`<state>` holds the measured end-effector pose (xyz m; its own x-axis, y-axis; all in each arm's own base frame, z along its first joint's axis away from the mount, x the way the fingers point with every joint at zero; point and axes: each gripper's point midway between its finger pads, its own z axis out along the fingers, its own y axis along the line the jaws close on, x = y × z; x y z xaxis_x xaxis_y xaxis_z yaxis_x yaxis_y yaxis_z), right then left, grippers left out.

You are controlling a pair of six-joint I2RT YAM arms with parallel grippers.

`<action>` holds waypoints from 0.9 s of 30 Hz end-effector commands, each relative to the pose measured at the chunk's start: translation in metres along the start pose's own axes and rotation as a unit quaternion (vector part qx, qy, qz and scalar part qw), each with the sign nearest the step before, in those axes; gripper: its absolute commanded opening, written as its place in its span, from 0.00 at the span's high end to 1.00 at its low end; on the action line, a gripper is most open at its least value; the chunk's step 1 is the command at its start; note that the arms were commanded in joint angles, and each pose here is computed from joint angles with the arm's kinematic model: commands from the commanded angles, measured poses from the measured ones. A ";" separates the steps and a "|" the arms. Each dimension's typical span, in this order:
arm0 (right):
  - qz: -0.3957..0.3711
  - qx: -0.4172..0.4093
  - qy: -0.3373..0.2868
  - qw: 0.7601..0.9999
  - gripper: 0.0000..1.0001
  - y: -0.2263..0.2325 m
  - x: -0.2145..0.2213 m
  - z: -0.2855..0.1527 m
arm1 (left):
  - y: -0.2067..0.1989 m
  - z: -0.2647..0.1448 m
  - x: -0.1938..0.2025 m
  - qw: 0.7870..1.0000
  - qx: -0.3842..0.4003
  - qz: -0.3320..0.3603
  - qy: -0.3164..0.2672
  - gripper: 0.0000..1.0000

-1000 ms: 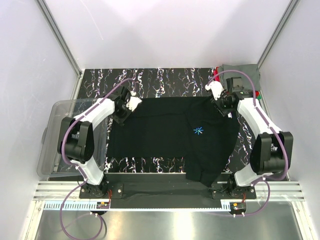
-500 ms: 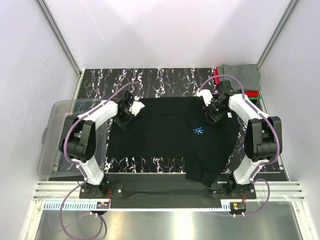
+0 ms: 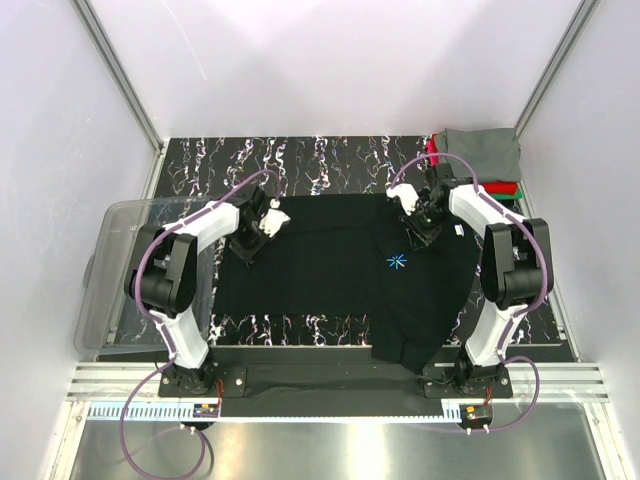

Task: Fold and stack the t-shirts
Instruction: Fold the tshirt

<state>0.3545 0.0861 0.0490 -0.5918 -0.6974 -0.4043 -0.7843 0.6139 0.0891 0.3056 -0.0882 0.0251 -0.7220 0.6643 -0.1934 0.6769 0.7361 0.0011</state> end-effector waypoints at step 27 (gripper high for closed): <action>-0.061 0.021 0.015 0.998 0.63 -0.023 0.002 0.025 | 0.002 0.013 -0.005 1.000 0.008 0.005 0.016 1.00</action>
<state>0.3729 0.0798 0.0276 -0.5365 -0.7515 -0.3840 -0.8217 0.5689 0.0349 0.3046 -0.0870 0.0153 -0.7296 0.6681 -0.1460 0.6771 0.7356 -0.0175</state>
